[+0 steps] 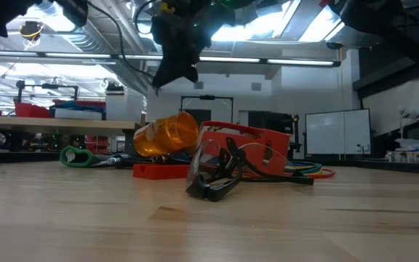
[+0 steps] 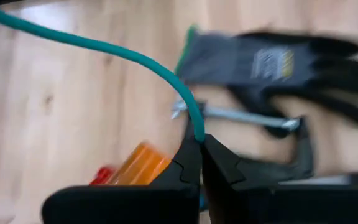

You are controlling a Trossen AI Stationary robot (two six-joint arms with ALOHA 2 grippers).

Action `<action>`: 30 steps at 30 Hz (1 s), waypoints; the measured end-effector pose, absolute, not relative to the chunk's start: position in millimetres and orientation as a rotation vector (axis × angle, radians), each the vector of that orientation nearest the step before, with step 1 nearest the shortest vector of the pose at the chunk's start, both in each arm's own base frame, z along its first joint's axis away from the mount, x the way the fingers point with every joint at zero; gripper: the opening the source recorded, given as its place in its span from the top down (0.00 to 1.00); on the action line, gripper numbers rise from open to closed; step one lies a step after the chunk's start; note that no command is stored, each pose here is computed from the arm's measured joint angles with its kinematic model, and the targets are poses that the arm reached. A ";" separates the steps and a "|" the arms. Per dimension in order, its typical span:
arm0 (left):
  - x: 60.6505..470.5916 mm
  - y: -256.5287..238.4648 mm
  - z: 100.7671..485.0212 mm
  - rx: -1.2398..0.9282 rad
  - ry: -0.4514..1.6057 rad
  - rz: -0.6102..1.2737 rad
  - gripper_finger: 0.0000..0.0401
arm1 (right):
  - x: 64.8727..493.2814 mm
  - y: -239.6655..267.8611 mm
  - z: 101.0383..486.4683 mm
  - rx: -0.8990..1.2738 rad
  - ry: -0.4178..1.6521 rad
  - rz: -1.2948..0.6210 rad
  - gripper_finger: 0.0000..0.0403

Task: Coil cords
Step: Uncoil the green wire from the spool

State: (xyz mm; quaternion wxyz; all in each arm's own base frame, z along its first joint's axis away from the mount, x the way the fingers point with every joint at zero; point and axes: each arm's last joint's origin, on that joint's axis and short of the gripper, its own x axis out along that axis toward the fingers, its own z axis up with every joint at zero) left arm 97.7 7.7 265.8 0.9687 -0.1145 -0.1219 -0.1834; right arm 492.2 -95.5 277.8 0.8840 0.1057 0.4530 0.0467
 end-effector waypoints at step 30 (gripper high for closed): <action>94.3 9.3 195.4 -0.543 0.455 -0.143 1.00 | 437.2 -102.5 259.1 0.231 1.536 -0.044 0.99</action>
